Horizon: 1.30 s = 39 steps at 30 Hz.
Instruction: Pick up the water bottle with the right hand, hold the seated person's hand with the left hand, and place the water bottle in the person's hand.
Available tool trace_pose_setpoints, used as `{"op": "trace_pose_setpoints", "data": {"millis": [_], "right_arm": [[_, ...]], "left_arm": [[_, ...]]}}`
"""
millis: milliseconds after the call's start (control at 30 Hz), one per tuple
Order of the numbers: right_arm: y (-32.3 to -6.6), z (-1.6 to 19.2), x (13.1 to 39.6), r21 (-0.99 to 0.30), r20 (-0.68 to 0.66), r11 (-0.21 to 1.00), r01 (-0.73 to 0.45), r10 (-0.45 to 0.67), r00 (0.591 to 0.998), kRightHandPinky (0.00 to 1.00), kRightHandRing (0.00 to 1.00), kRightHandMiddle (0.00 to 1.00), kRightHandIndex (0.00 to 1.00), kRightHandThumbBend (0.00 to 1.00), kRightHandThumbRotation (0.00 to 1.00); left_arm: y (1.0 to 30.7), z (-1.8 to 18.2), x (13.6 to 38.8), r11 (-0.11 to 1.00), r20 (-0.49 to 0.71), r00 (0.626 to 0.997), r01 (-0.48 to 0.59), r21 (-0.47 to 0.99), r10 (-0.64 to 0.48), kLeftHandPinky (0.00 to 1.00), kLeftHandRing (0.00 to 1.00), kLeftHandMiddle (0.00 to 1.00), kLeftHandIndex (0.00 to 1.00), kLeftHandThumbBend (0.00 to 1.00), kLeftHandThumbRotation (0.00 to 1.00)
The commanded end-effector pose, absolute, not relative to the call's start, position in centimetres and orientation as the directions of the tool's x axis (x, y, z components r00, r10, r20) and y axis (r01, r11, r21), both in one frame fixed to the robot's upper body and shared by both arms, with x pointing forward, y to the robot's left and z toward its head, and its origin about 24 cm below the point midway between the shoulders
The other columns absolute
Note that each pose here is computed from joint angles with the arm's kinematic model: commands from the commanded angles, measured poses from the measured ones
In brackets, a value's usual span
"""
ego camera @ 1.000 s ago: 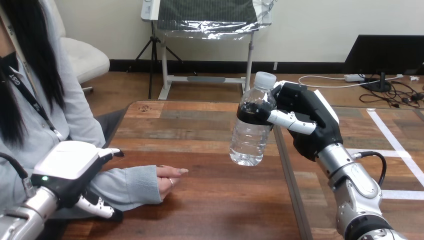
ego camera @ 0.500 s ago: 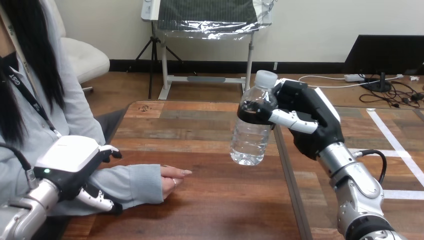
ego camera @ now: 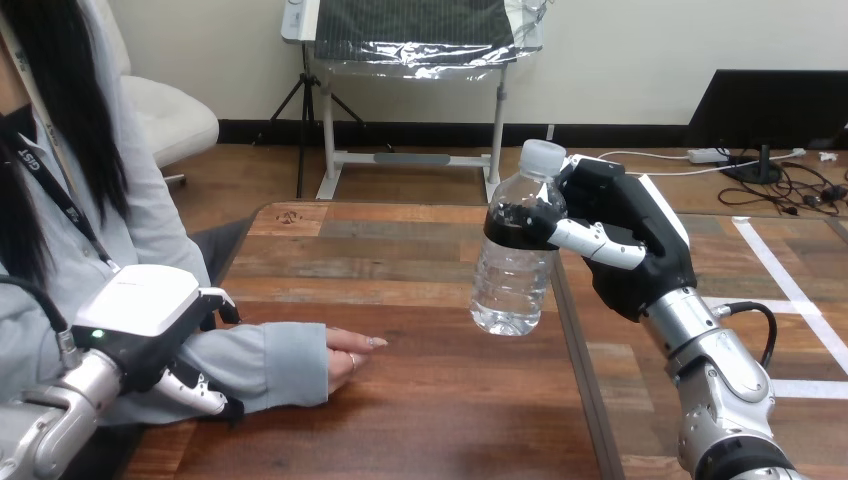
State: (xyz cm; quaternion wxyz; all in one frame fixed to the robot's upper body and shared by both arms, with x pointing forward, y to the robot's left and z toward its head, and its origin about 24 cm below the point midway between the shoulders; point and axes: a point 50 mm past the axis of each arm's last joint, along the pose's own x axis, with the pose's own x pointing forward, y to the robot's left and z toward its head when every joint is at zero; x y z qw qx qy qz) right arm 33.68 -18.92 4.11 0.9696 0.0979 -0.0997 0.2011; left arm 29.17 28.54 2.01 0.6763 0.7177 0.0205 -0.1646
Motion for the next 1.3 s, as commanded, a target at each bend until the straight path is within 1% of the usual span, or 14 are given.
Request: {"op": "trace_pose_setpoints", "data": {"millis": [0,133,433,533,633,667,767,933,967,1267], "right_arm": [[-19.9,6.8,34.6,0.103,0.335,0.915,-0.389,0.337,0.88,0.1,0.14,0.24,0.29,0.54,0.0],[-20.0,6.8,34.5,0.096,0.331,0.919,-0.382,0.332,0.883,0.1,0.14,0.24,0.29,0.54,0.0],[-20.2,6.8,34.7,0.091,0.316,0.928,-0.362,0.317,0.894,0.1,0.14,0.25,0.29,0.55,0.0],[-20.2,6.8,34.8,0.093,0.307,0.933,-0.348,0.305,0.901,0.1,0.14,0.26,0.29,0.55,0.0],[-20.3,6.8,35.0,0.102,0.294,0.937,-0.334,0.292,0.91,0.1,0.14,0.26,0.29,0.55,0.0],[-20.3,6.8,35.1,0.106,0.29,0.938,-0.33,0.288,0.913,0.1,0.14,0.26,0.29,0.55,0.0],[-20.3,6.8,35.2,0.112,0.275,0.941,-0.318,0.278,0.92,0.1,0.14,0.25,0.29,0.54,0.0],[-20.4,6.9,35.5,0.097,0.247,0.954,-0.284,0.253,0.935,0.1,0.13,0.25,0.29,0.55,0.0],[-20.4,6.8,35.6,0.095,0.241,0.957,-0.276,0.246,0.939,0.1,0.13,0.24,0.29,0.56,0.0],[-20.5,6.8,36.1,0.099,0.19,0.967,-0.234,0.212,0.959,0.1,0.14,0.25,0.29,0.6,0.0]], "left_arm": [[28.1,1.8,29.8,-0.103,-0.275,0.943,0.259,0.96,-0.189,0.59,0.6,0.64,0.69,1.0,0.37],[27.9,1.6,29.8,-0.105,-0.271,0.943,0.255,0.961,-0.192,0.58,0.58,0.62,0.67,1.0,0.37],[27.6,1.3,29.8,-0.132,-0.278,0.94,0.256,0.958,-0.195,0.5,0.51,0.55,0.61,1.0,0.37],[27.5,1.3,29.7,-0.117,-0.272,0.94,0.253,0.96,-0.205,0.46,0.48,0.53,0.58,1.0,0.34],[27.4,1.2,29.6,-0.093,-0.257,0.942,0.242,0.966,-0.218,0.43,0.45,0.5,0.55,1.0,0.29],[27.3,1.2,29.5,-0.086,-0.251,0.942,0.237,0.968,-0.222,0.41,0.43,0.48,0.53,1.0,0.25],[27.3,1.2,29.5,-0.077,-0.248,0.942,0.236,0.969,-0.228,0.38,0.41,0.46,0.5,1.0,0.2],[27.2,1.2,29.4,-0.078,-0.247,0.94,0.235,0.969,-0.235,0.36,0.39,0.44,0.48,0.98,0.15],[27.1,1.2,29.4,-0.078,-0.246,0.94,0.234,0.969,-0.237,0.35,0.38,0.44,0.47,0.97,0.13],[26.9,1.3,29.1,-0.056,-0.234,0.938,0.227,0.972,-0.256,0.33,0.36,0.42,0.45,0.93,0.03]]}}
